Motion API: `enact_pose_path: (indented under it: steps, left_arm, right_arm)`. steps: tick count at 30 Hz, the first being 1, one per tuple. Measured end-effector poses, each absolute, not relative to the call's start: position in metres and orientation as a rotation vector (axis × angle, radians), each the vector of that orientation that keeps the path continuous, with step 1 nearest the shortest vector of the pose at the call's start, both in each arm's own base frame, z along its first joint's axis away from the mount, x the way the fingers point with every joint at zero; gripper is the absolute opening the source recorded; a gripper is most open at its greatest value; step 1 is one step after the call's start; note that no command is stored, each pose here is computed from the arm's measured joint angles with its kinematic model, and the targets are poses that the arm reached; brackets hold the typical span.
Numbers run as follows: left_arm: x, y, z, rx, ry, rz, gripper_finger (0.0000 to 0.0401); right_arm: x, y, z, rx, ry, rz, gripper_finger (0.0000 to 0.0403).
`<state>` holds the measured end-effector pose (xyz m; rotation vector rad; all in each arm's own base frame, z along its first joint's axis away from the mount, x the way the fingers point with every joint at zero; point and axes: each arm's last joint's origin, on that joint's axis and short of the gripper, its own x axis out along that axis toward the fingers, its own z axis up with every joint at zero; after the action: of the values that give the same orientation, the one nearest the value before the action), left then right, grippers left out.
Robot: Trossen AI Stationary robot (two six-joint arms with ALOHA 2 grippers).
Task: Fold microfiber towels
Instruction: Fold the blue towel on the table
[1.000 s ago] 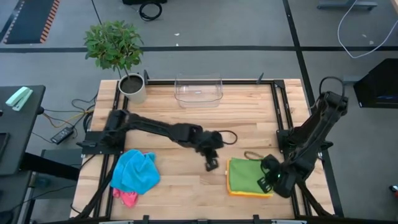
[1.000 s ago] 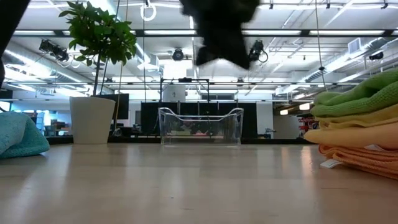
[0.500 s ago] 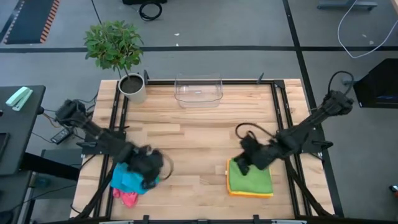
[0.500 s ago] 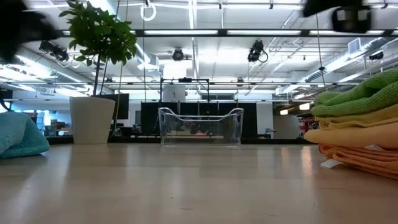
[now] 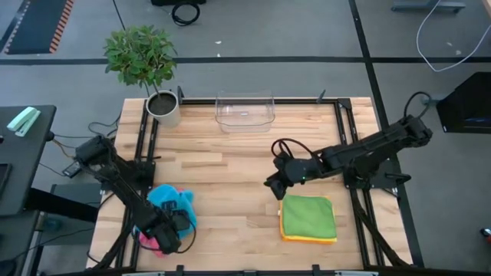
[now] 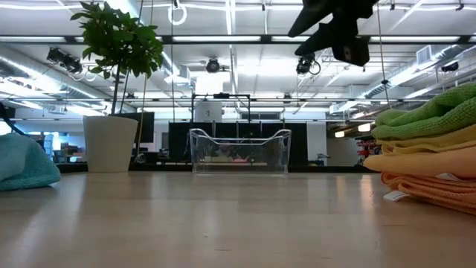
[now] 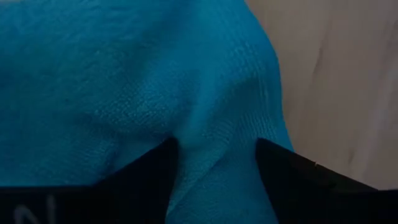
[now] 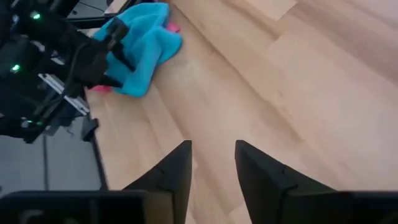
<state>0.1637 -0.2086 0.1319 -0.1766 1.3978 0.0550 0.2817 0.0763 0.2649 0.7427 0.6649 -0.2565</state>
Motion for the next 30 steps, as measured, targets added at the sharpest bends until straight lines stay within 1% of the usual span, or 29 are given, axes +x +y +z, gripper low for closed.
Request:
enact_pose_path:
  steps: [2, 4, 6, 8, 10, 11, 12, 13, 15, 16, 18, 20, 22, 24, 26, 30]
  left_arm:
    - [0.164, -0.211, 0.127, -0.129, 1.413, 0.075, 0.0226]
    - [0.169, -0.213, 0.131, -0.105, 1.429, 0.103, 0.0202]
    - [0.177, -0.211, 0.145, -0.047, 1.436, 0.144, 0.0157]
    - [0.184, -0.204, 0.168, 0.041, 1.415, 0.195, 0.0100]
    - [0.202, -0.207, 0.201, 0.019, 1.306, 0.170, 0.0039]
    - [0.207, -0.205, 0.214, 0.042, 1.276, 0.176, 0.0020]
    - [0.212, -0.201, 0.227, 0.078, 1.256, 0.187, 0.0013]
    - [0.219, -0.199, 0.241, 0.095, 1.217, 0.179, 0.0014]
    - [0.238, -0.197, 0.274, 0.053, 1.074, 0.142, 0.0018]
    - [0.244, -0.192, 0.287, 0.046, 1.028, 0.158, 0.0017]
    - [0.255, -0.181, 0.306, 0.023, 0.978, 0.189, 0.0008]
    - [0.265, -0.173, 0.312, -0.027, 0.964, 0.205, 0.0007]
    - [0.268, -0.165, 0.307, -0.094, 1.016, 0.218, 0.0019]
    - [0.269, -0.164, 0.294, -0.156, 1.085, 0.191, 0.0044]
    - [0.265, -0.166, 0.272, -0.215, 1.174, 0.156, 0.0076]
    - [0.253, -0.175, 0.227, -0.295, 1.247, 0.085, 0.0149]
  right_arm:
    - [0.282, 0.071, 0.265, 0.716, 0.668, -0.263, 0.0135]
    - [0.283, 0.067, 0.264, 0.682, 0.670, -0.269, 0.0137]
    - [0.284, 0.061, 0.264, 0.642, 0.673, -0.274, 0.0137]
    - [0.285, 0.055, 0.264, 0.607, 0.672, -0.279, 0.0136]
    - [0.286, 0.048, 0.264, 0.580, 0.670, -0.287, 0.0135]
    - [0.287, 0.045, 0.263, 0.567, 0.674, -0.294, 0.0135]
    - [0.287, 0.042, 0.263, 0.554, 0.679, -0.300, 0.0135]
    - [0.287, 0.039, 0.262, 0.542, 0.688, -0.305, 0.0134]
    - [0.286, 0.034, 0.260, 0.521, 0.712, -0.309, 0.0134]
    - [0.286, 0.031, 0.260, 0.510, 0.717, -0.308, 0.0134]
    - [0.285, 0.026, 0.257, 0.487, 0.728, -0.311, 0.0134]
    - [0.285, 0.022, 0.256, 0.476, 0.739, -0.312, 0.0134]
    - [0.285, 0.019, 0.254, 0.467, 0.746, -0.297, 0.0134]
    - [0.284, 0.019, 0.253, 0.457, 0.761, -0.278, 0.0134]
    - [0.284, 0.020, 0.251, 0.451, 0.767, -0.265, 0.0134]
    - [0.282, 0.024, 0.247, 0.438, 0.788, -0.247, 0.0134]
